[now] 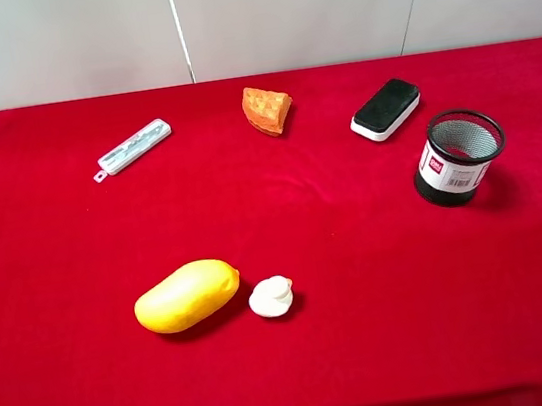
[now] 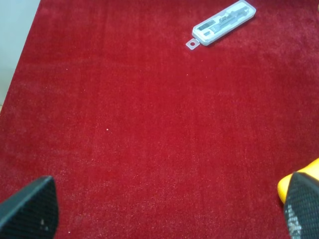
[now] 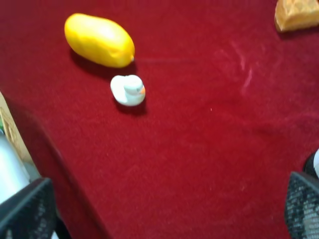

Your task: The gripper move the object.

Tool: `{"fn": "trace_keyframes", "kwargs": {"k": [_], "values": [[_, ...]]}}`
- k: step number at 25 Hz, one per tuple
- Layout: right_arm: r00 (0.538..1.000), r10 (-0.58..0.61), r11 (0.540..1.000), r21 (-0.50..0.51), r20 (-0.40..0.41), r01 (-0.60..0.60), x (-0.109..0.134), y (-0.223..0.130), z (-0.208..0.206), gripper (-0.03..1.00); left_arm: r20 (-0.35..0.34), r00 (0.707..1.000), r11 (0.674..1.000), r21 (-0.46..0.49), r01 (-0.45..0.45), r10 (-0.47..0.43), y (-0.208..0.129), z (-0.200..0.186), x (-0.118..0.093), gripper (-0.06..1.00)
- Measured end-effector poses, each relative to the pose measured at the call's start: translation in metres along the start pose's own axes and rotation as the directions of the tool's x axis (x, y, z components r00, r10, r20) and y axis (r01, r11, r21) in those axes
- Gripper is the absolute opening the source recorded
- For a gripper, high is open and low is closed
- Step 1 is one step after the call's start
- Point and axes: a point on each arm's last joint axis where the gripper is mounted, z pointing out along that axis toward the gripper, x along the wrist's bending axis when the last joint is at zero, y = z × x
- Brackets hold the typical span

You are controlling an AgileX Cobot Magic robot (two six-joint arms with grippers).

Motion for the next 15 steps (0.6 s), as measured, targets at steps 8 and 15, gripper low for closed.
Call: {"fn": "trace_keyframes", "kwargs": {"k": [8, 15], "values": [[1.0, 0.007, 0.996, -0.087, -0.007, -0.008, -0.001, -0.007, -0.012, 0.69, 0.0, 1.0, 1.0, 0.0, 0.0, 0.0, 0.0, 0.0, 0.0, 0.89], [1.0, 0.024, 0.986, -0.168, -0.015, -0.026, -0.003, -0.013, -0.022, 0.69, 0.0, 1.0, 1.0, 0.0, 0.0, 0.0, 0.0, 0.0, 0.0, 0.89]]}}
